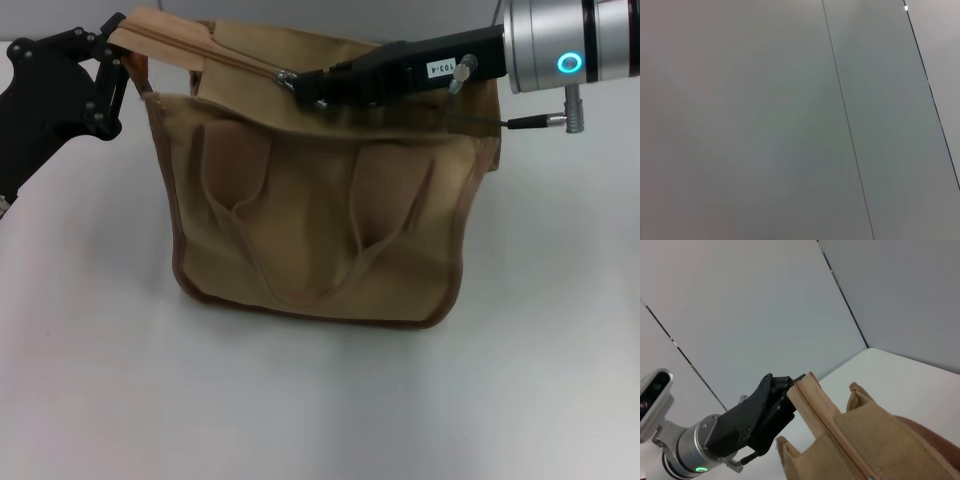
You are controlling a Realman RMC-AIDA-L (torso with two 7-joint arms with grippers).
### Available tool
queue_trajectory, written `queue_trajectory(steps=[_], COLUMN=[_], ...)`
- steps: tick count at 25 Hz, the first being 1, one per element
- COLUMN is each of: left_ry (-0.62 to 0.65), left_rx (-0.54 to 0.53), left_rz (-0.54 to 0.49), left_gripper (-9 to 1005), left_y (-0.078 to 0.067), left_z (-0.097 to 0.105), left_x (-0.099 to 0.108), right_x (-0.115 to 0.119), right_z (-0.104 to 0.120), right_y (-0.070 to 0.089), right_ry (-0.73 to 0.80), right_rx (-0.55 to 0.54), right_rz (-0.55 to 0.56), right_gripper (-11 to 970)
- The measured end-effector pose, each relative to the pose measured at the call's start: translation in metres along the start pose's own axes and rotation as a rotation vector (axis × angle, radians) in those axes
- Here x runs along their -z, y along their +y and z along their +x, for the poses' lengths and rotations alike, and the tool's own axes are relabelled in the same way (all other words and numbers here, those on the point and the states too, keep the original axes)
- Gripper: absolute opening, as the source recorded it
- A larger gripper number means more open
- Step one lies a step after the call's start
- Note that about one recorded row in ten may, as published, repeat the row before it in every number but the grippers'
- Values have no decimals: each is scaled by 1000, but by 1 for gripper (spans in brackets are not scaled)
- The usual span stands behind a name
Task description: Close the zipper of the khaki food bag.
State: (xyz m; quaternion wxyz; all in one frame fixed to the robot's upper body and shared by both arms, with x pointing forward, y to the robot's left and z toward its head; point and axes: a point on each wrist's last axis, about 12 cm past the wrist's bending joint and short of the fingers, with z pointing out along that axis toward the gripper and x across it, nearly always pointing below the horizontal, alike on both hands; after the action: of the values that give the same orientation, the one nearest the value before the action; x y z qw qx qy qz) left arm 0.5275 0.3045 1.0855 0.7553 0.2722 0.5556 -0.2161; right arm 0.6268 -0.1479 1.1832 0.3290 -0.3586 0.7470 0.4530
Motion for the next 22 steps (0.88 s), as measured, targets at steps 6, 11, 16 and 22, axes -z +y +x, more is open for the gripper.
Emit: queue_trajectory(steps=[6, 11, 16, 22], left_ry=[4, 5, 8, 22], left_rx=[6, 11, 14, 21], left_rz=[-2, -3, -6, -15], left_gripper=[20, 19, 19, 19], left_y=[-1, -1, -1, -1], left_z=[1, 2, 2, 5], left_x=[0, 0, 1, 1], right_x=[2, 6, 9, 11], right_z=[1, 5, 9, 13], right_y=[0, -3, -3, -3], right_ry=[-12, -34, -49, -52], right_rx=[14, 23, 38, 38], right_rz=[-6, -1, -3, -11], right_gripper=[10, 10, 10, 9])
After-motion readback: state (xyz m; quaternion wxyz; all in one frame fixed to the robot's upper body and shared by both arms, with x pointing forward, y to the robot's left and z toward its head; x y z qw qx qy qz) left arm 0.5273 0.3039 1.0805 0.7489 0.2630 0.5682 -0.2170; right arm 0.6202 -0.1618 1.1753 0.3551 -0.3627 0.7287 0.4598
